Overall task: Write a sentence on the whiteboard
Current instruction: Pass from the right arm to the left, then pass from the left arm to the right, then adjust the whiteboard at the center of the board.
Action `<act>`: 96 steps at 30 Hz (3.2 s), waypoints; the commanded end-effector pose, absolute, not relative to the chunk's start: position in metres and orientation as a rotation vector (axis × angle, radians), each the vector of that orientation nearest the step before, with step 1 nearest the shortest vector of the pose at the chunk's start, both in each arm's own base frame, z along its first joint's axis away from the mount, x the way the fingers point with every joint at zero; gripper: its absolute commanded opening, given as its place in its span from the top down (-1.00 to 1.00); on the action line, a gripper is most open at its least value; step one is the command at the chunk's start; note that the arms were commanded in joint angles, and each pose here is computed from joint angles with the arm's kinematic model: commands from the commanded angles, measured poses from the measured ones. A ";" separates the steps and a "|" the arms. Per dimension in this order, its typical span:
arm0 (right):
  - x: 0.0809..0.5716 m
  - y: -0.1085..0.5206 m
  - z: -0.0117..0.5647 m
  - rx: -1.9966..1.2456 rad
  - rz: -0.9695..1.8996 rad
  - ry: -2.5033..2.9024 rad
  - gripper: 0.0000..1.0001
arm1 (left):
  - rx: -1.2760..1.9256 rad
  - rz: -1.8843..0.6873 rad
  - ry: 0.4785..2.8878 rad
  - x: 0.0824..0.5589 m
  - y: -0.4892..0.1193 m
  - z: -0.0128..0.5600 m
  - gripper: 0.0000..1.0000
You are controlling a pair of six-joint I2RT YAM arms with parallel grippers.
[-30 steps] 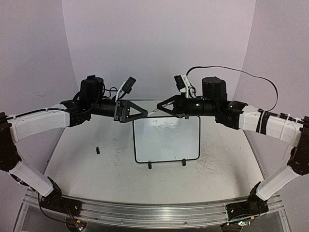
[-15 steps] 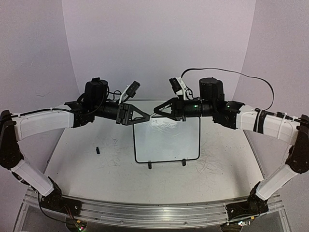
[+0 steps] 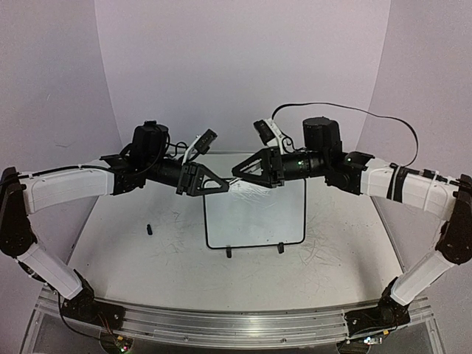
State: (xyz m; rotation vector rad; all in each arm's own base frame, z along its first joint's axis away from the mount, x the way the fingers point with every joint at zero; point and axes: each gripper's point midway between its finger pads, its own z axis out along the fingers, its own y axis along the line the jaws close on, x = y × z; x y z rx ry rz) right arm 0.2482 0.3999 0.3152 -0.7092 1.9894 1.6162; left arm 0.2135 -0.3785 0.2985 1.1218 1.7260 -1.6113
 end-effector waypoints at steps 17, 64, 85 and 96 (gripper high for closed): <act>0.210 0.402 0.295 -1.053 1.714 2.066 0.18 | 1.266 -1.643 1.698 0.186 -0.367 0.313 1.00; 0.218 0.416 0.289 -0.982 1.825 2.092 0.95 | 1.238 -1.612 1.726 0.190 -0.368 0.309 1.00; 0.287 0.280 0.343 -0.368 0.994 1.898 1.00 | 0.501 -1.172 2.027 0.271 -0.276 0.296 -0.82; 0.298 0.213 0.412 -0.276 0.621 1.661 1.00 | 0.207 -0.961 2.327 0.211 -0.310 0.187 -0.75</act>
